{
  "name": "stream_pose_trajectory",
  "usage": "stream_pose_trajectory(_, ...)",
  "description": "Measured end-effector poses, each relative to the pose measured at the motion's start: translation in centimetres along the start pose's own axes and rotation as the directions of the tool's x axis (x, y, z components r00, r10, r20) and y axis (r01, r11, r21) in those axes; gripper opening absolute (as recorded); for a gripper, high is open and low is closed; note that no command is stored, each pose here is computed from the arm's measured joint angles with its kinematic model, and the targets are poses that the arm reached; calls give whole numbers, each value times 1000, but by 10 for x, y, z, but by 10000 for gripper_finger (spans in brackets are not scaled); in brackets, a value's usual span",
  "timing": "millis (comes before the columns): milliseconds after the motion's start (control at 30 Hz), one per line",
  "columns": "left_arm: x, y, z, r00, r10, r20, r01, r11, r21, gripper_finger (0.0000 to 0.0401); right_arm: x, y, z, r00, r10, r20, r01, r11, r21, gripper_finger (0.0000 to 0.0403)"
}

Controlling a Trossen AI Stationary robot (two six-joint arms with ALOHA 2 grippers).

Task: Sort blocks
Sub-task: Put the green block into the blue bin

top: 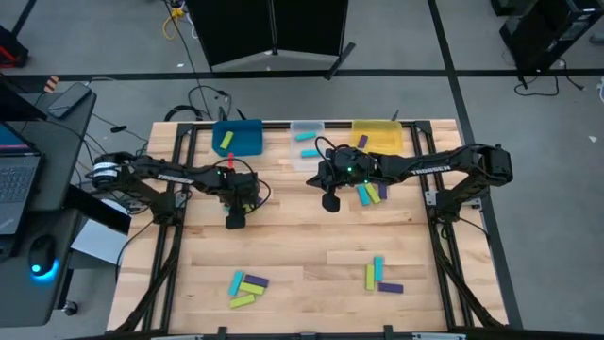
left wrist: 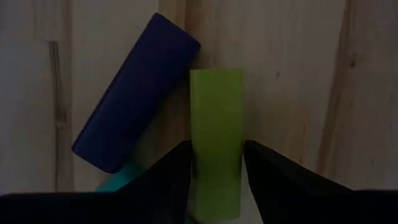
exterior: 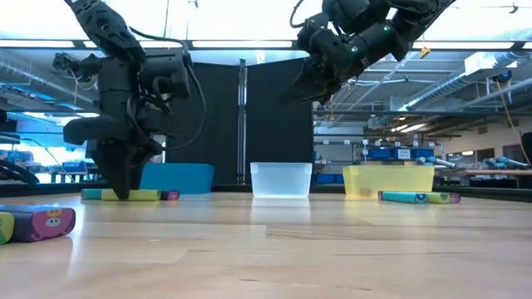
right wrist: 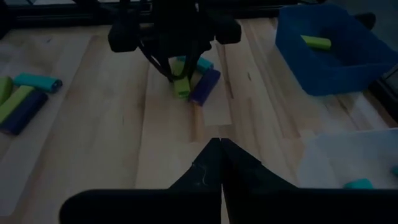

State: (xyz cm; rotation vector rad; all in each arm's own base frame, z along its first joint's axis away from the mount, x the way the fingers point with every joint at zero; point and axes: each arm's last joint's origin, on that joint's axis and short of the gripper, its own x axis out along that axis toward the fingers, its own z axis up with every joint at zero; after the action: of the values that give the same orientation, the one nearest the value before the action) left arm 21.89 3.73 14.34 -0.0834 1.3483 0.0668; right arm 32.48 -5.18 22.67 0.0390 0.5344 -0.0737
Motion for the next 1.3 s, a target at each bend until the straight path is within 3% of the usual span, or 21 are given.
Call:
stream_pose_trajectory(233,4,-4,2,1000,22,-9,-22,999,-24,156,0,0,0,1000,-4,-1,4,1000,-1,9)
stream_pose_trajectory(433,2,-10,3,999,37,-12,-38,999,-32,105,0,0,0,1000,-7,0,7,1000,-10,9)
stream_pose_trajectory(567,-4,-16,8,999,24,-34,-25,999,-32,103,0,0,0,1000,-7,0,7,1000,-19,10)
stream_pose_trajectory(867,-65,-24,47,990,131,47,-130,991,-24,103,1,8,-3,999,15,-28,-16,1000,-20,10)
stream_pose_trajectory(967,-90,-8,57,969,204,140,-192,976,-98,103,1,12,-3,999,27,-29,-28,999,-20,10)
stream_pose_trajectory(1100,-111,34,55,937,287,198,-223,930,-293,103,1,17,-3,999,38,-29,-39,999,-26,10)
stream_pose_trajectory(1300,-116,120,28,911,382,154,-215,760,-614,103,1,20,-2,999,45,-26,-46,998,-31,10)
